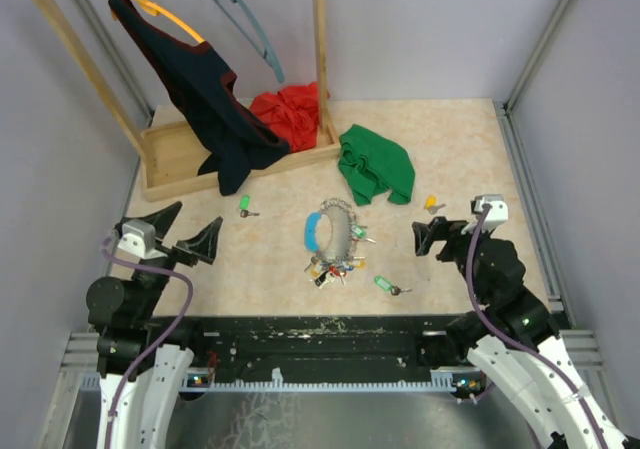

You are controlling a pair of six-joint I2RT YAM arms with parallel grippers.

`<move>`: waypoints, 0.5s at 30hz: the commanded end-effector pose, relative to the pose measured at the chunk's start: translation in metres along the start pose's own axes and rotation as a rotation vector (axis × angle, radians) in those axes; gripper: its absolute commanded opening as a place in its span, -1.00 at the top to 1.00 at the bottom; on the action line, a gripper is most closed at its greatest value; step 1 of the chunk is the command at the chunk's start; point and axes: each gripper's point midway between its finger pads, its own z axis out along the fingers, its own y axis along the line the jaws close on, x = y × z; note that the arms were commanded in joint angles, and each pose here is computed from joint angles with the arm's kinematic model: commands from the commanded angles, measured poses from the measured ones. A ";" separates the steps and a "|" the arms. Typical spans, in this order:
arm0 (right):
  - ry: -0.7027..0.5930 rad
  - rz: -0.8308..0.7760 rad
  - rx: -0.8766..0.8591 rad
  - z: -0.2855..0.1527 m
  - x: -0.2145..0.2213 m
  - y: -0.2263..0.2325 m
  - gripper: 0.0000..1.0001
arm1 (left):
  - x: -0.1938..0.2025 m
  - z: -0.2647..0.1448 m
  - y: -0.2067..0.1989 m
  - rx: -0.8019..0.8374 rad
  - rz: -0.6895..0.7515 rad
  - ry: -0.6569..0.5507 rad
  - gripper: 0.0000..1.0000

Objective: Put the keys on the keyring

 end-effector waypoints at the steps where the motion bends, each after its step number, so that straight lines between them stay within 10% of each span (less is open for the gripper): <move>1: -0.085 0.027 -0.081 0.000 -0.026 0.019 -0.95 | 0.002 0.001 0.001 -0.011 -0.021 0.007 -1.00; 15: 0.194 -0.016 -0.200 0.064 0.032 0.059 -0.95 | 0.041 0.023 -0.019 0.065 -0.337 0.178 -1.00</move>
